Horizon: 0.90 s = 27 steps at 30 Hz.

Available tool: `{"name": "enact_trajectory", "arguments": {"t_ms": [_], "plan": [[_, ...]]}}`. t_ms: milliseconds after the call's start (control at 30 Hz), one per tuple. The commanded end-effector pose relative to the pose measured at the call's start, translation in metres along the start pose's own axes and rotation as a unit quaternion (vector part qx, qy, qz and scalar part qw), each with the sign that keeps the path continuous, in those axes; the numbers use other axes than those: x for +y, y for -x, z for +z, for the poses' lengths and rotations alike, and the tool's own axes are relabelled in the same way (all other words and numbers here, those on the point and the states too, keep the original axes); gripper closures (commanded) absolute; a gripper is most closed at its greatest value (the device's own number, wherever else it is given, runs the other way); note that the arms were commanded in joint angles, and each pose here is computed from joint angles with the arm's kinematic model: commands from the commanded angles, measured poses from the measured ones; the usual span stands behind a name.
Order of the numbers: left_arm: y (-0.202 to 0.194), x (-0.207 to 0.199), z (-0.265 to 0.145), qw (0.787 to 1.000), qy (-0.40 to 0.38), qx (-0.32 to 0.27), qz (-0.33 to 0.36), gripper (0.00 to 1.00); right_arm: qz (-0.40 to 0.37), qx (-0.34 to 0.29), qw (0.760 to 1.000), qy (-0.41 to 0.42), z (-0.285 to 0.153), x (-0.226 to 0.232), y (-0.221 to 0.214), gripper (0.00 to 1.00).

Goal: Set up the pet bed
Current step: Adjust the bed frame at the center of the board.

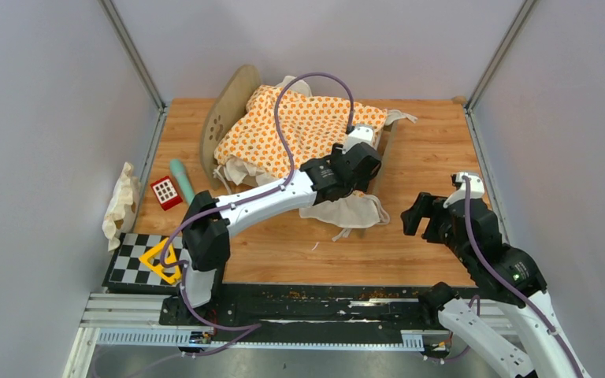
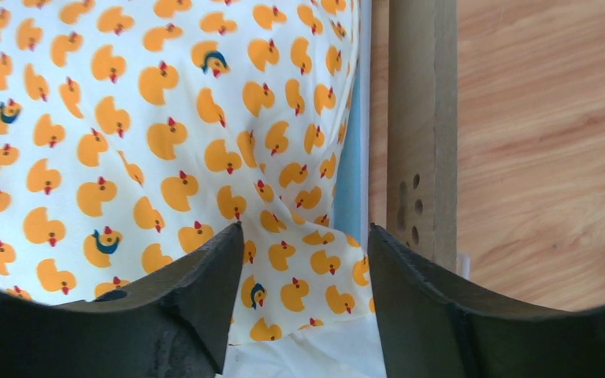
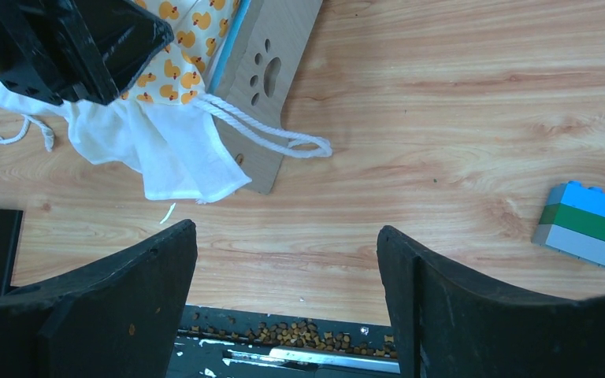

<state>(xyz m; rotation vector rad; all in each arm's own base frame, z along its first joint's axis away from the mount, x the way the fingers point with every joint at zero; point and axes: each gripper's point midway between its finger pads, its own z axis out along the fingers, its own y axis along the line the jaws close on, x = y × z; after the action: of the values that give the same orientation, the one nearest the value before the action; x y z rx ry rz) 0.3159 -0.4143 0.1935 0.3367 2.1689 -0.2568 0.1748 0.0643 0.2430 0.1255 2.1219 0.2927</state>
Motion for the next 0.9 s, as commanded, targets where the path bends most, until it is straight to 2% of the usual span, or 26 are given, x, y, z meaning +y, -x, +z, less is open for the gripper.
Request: {"name": "enact_trajectory", "arguments": {"t_ms": [0,233,533,633,767,800,867], "plan": [[0.026,0.007,-0.002,0.998,0.038,-0.032,-0.034,0.31,0.004,-0.013,1.0,0.0,-0.004,-0.002,0.004,0.16],[0.013,0.002,0.012,0.998,0.041,-0.02,-0.031,0.28,0.006,-0.005,1.0,0.003,0.0,-0.002,-0.004,0.16],[-0.011,-0.004,0.028,0.999,0.036,0.008,-0.021,0.35,0.006,0.002,1.0,0.002,0.005,-0.003,-0.011,0.16],[-0.016,0.0,0.03,0.999,0.044,0.014,-0.011,0.58,0.008,0.001,1.0,0.006,0.004,-0.002,-0.011,0.16],[-0.013,0.001,0.025,0.999,0.032,0.008,0.0,0.94,0.009,-0.002,1.0,0.006,0.005,-0.002,-0.011,0.16],[-0.01,0.002,0.024,1.0,0.029,0.006,0.003,1.0,0.01,-0.003,1.0,0.005,0.006,-0.002,-0.011,0.16],[-0.004,0.004,0.02,1.0,0.018,0.003,0.016,1.0,0.011,-0.004,1.0,0.006,0.007,-0.002,-0.012,0.15]]}}
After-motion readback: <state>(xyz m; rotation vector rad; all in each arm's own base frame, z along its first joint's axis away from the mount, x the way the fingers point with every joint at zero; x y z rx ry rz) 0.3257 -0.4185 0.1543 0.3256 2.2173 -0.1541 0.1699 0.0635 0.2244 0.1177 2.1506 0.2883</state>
